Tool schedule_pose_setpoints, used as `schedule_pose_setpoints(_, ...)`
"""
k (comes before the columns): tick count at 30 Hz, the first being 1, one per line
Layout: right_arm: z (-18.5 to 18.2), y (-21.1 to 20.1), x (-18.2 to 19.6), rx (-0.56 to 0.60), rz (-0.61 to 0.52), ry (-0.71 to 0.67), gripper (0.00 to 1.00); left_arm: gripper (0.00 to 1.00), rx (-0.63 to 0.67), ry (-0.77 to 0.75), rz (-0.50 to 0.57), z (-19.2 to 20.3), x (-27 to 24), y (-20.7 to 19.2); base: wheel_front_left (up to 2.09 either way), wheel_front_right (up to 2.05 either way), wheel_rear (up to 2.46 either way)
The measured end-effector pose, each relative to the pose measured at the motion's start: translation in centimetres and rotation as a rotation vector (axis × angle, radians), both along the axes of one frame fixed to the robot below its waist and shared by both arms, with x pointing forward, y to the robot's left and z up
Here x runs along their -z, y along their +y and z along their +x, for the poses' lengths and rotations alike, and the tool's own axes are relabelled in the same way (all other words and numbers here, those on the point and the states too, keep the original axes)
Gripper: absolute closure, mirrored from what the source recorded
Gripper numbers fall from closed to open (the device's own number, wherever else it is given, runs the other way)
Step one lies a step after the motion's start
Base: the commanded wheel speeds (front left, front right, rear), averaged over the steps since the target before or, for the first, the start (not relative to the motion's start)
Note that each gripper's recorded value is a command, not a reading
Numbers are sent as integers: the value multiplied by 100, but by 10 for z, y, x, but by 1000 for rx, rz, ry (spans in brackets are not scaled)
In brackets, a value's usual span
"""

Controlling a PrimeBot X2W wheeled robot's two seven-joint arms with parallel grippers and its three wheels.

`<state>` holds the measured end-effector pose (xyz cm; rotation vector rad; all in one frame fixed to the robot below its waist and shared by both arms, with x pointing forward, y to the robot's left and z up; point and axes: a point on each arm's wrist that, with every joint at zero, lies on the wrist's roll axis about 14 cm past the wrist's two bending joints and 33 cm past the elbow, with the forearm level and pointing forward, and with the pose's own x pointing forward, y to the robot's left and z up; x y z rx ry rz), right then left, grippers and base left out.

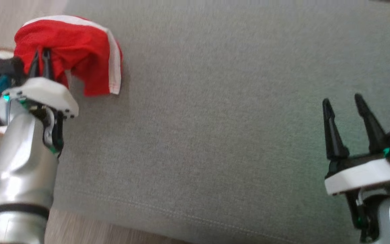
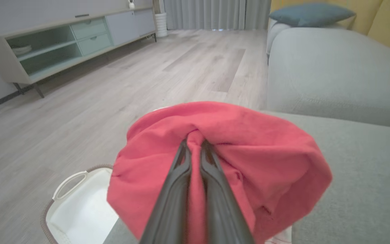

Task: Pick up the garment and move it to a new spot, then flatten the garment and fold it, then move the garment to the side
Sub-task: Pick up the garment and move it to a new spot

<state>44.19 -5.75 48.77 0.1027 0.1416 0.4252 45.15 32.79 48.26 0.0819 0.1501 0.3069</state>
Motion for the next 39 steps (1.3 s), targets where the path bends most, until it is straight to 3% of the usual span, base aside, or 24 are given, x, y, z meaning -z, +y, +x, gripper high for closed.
schedule_pose_setpoints(9,-24,-19,-26,59,15,-60,0,100,61,-154,41,-30,-36,-32,0,0,0)
schedule_pose_setpoints(17,-44,-55,-33,163,19,-76,0,100,307,-263,25,-24,-75,-127,0,0,0)
schedule_pose_setpoints(28,-72,-120,-22,370,51,-41,0,100,784,-53,-120,-25,-14,-307,0,0,0)
schedule_pose_setpoints(33,-86,-146,-10,458,53,-10,0,100,926,100,-135,-37,30,-355,0,0,0)
schedule_pose_setpoints(38,-90,-159,0,505,47,15,0,100,989,218,-154,-50,67,-377,0,0,0)
schedule_pose_setpoints(39,-89,-160,1,507,45,15,0,63,990,231,-155,-51,72,-377,0,0,0)
